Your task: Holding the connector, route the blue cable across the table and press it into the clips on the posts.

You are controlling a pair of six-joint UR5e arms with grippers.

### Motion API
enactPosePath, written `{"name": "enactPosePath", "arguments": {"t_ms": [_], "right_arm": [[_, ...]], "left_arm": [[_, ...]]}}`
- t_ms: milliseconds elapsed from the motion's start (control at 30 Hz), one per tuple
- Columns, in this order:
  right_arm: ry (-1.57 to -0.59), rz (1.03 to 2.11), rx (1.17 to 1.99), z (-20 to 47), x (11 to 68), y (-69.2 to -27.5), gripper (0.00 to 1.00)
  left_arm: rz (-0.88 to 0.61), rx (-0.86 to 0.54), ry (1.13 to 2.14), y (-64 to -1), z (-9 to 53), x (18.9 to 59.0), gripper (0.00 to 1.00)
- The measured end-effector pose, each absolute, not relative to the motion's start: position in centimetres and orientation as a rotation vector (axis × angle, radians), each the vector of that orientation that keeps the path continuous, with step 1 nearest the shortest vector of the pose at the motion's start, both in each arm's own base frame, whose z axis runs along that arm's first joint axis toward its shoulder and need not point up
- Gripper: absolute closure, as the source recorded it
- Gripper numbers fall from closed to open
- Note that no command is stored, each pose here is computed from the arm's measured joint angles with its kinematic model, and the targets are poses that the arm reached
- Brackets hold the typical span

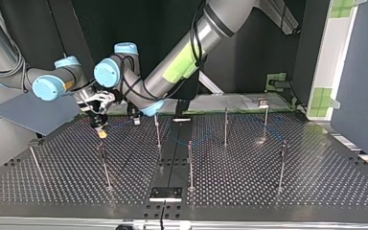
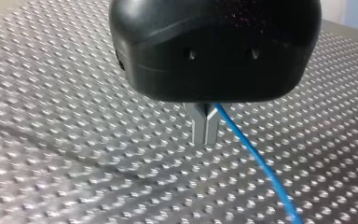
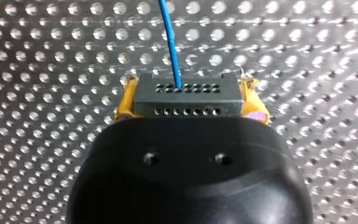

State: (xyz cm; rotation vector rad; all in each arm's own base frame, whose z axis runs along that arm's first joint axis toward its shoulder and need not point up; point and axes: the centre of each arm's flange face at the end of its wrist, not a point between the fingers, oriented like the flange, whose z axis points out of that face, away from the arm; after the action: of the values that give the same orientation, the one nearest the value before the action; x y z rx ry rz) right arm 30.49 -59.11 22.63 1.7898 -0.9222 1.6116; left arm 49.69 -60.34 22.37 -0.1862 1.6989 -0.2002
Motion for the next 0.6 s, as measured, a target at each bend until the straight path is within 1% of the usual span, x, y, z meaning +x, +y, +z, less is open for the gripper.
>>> {"name": "enactPosePath", "arguments": {"t_ms": [400, 600], "right_arm": [[-0.867, 1.634, 1.748, 27.4, 30.5, -57.4, 1.0], [-0.845, 1.646, 1.731, 29.2, 30.4, -56.6, 1.0]], "left_arm": [[-0.202, -0.233, 1.657, -59.9, 29.2, 47.1, 1.0], [-0.219, -0.238, 1.642, -60.2, 30.9, 46.3, 1.0]]}}
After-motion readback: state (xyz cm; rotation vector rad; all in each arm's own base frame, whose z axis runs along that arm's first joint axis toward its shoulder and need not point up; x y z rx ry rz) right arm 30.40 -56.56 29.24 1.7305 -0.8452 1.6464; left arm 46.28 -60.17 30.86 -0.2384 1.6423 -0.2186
